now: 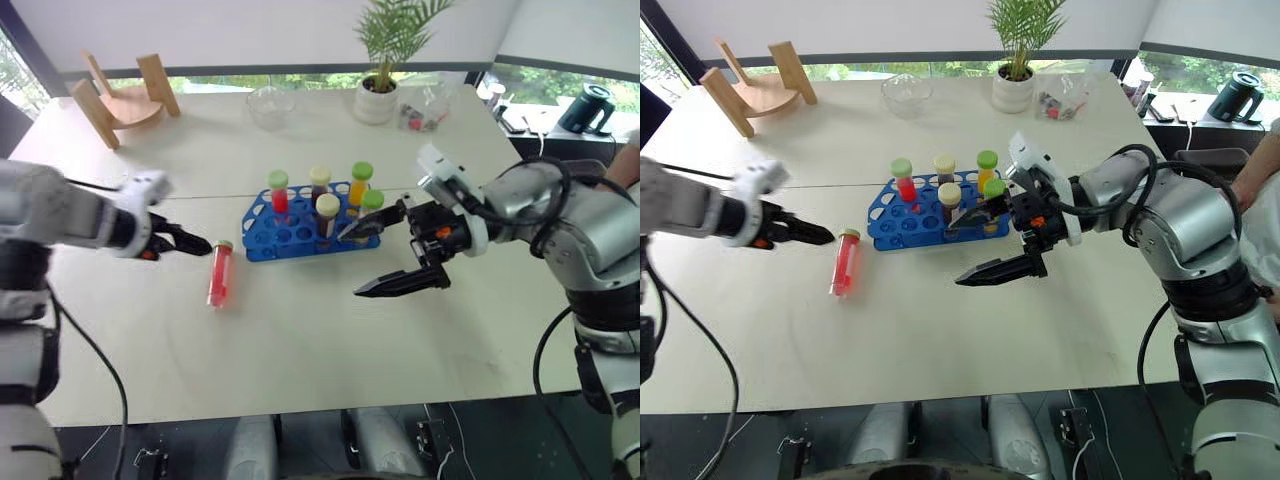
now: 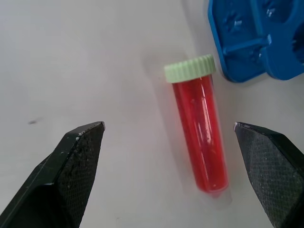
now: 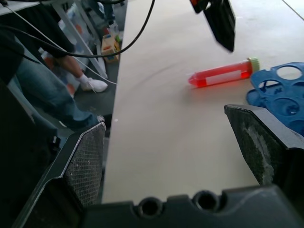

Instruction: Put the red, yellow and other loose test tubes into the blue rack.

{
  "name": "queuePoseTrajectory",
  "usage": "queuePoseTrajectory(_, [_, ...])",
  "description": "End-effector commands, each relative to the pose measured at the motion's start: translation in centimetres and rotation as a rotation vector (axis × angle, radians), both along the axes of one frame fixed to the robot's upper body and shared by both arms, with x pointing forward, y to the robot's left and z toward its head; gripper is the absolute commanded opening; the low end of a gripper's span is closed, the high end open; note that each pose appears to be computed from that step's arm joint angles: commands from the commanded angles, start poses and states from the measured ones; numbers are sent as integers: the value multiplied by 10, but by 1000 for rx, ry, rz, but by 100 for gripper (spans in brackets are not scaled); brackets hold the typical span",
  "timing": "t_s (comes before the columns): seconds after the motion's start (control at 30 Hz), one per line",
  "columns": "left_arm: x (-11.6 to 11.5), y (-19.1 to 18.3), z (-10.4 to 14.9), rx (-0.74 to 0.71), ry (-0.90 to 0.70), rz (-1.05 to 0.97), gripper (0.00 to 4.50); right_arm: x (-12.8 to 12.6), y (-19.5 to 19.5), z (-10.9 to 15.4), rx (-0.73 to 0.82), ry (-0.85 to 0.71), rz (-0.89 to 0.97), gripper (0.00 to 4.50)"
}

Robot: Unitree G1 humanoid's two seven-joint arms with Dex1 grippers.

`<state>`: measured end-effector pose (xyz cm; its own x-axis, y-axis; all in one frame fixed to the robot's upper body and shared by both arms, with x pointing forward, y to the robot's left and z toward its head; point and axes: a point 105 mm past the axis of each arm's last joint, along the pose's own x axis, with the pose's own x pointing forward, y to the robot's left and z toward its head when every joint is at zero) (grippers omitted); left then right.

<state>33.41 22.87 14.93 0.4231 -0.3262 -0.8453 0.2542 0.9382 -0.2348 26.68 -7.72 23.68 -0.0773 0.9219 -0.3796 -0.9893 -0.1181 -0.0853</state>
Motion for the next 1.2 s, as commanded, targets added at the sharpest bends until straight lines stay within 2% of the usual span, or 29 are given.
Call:
queuePoseTrajectory(0.03, [9,1,-1,53,54,65,450,2,6,10,24,-63,19,444])
queuePoseTrajectory(0.3, [27,-15,-6,140,107,120,450,0,11,2,60,-57,-11,444])
queuePoseTrajectory(0.53, [25,-1,-16,244,147,156,450,2,9,-1,80,-52,-50,444])
queuePoseTrajectory(0.7, [24,-3,-19,223,166,163,450,1,8,-3,89,-43,-58,444])
queuePoseTrajectory(0.87, [19,-7,-32,218,195,151,450,5,10,-5,99,-33,-70,444])
queuePoseTrajectory(0.97, [17,-7,-37,249,189,143,360,6,9,-6,99,-24,-75,450])
queuePoseTrajectory(1.13, [15,-9,-43,263,172,131,116,11,7,-8,94,-9,-92,450])
queuePoseTrajectory(1.17, [15,-10,-43,257,167,137,87,12,6,-9,92,-6,-97,450])
queuePoseTrajectory(1.2, [15,-10,-43,248,163,143,85,13,6,-9,92,-2,-102,450])
